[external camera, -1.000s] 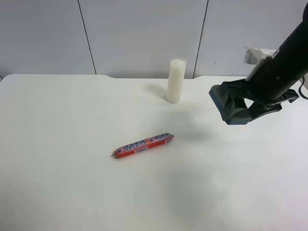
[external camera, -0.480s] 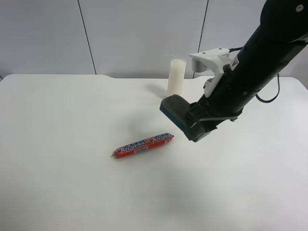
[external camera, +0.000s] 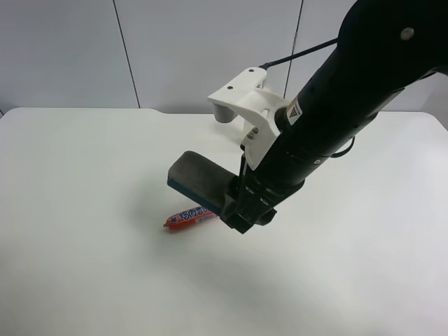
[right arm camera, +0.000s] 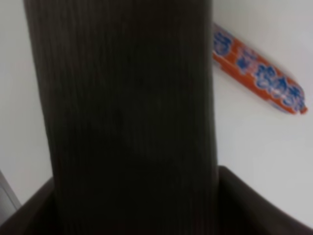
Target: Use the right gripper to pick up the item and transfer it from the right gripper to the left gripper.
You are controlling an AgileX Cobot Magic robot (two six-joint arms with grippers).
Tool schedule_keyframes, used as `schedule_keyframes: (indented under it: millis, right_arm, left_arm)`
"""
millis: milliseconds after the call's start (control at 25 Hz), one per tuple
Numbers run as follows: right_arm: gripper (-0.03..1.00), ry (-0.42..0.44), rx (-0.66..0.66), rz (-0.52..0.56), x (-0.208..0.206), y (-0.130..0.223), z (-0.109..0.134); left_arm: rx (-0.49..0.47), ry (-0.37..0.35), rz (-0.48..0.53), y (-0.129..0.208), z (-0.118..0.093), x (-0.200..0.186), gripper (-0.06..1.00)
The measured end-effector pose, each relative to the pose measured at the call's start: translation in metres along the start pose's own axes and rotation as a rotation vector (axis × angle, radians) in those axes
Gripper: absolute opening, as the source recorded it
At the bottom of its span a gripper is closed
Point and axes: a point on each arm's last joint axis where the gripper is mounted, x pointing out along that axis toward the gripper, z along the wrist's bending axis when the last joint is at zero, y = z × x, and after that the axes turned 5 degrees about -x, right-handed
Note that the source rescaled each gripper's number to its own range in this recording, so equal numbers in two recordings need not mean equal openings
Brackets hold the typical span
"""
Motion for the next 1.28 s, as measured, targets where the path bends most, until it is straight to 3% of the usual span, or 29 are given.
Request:
schedule_keyframes:
  millis: [280,440,680,1280]
  right_arm:
    - [0.0,0.002,-0.127,-0.062,0.003,-0.011,0.019]
    - [0.0,0.011,-0.135,-0.086,0.003,-0.014,0.019]
    - [0.0,-0.027,-0.138,-0.119,0.002,-0.017,0.023]
    - [0.0,-0.182,-0.15,-0.278,-0.003,-0.03,0.038]
  left_arm:
    - [-0.144,0.247,0.19,-0.027,-0.021,0.034,1.0]
    - [-0.16,0.35,0.282,-0.033,-0.03,0.052,1.0]
    - [-0.198,0.379,0.371,-0.039,-0.03,0.078,1.0]
    - [-0.264,0.426,0.427,-0.048,-0.029,0.103,1.0]
